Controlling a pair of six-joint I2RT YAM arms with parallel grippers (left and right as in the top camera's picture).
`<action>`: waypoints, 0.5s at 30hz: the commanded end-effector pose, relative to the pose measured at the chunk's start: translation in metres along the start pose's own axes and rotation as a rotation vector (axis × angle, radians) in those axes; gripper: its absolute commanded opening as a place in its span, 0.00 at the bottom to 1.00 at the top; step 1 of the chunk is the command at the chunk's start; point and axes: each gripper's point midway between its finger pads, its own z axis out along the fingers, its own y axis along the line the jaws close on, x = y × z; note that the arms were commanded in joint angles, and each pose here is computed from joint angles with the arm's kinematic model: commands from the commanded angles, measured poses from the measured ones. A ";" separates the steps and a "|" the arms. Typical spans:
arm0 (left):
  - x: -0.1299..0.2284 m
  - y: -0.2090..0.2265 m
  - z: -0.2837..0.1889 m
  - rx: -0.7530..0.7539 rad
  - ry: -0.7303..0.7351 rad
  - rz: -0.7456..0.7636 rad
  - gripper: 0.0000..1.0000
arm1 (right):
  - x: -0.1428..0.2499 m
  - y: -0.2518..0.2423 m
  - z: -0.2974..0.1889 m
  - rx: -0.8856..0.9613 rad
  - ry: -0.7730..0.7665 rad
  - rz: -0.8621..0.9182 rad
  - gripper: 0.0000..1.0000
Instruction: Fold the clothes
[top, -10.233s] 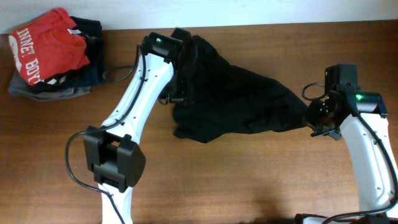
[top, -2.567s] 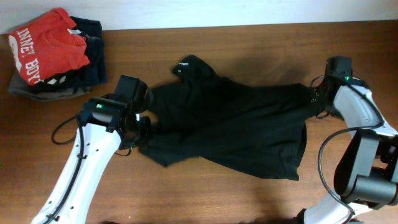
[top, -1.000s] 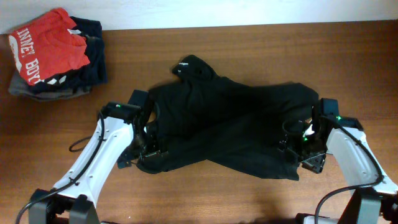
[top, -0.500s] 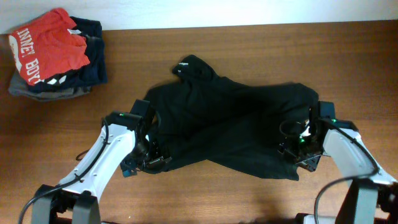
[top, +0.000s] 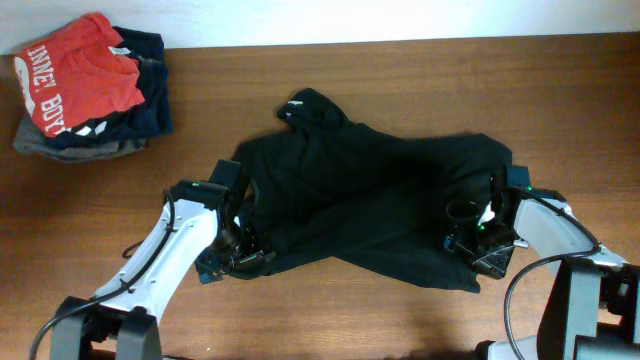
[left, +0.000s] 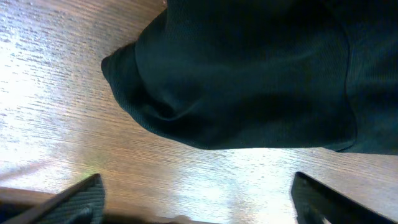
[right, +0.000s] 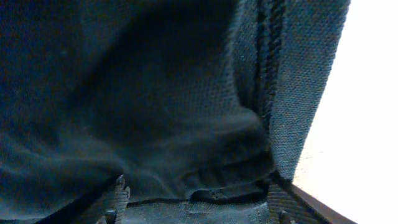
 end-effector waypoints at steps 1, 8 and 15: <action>0.005 0.003 0.004 -0.003 0.024 -0.006 0.80 | 0.000 -0.008 0.010 0.046 0.012 -0.018 0.67; 0.012 0.010 0.013 -0.021 0.050 -0.012 0.79 | -0.002 -0.007 0.010 0.042 0.003 -0.019 0.50; 0.007 0.005 0.023 -0.013 0.067 -0.077 0.79 | -0.002 -0.007 0.010 0.042 0.002 -0.020 0.50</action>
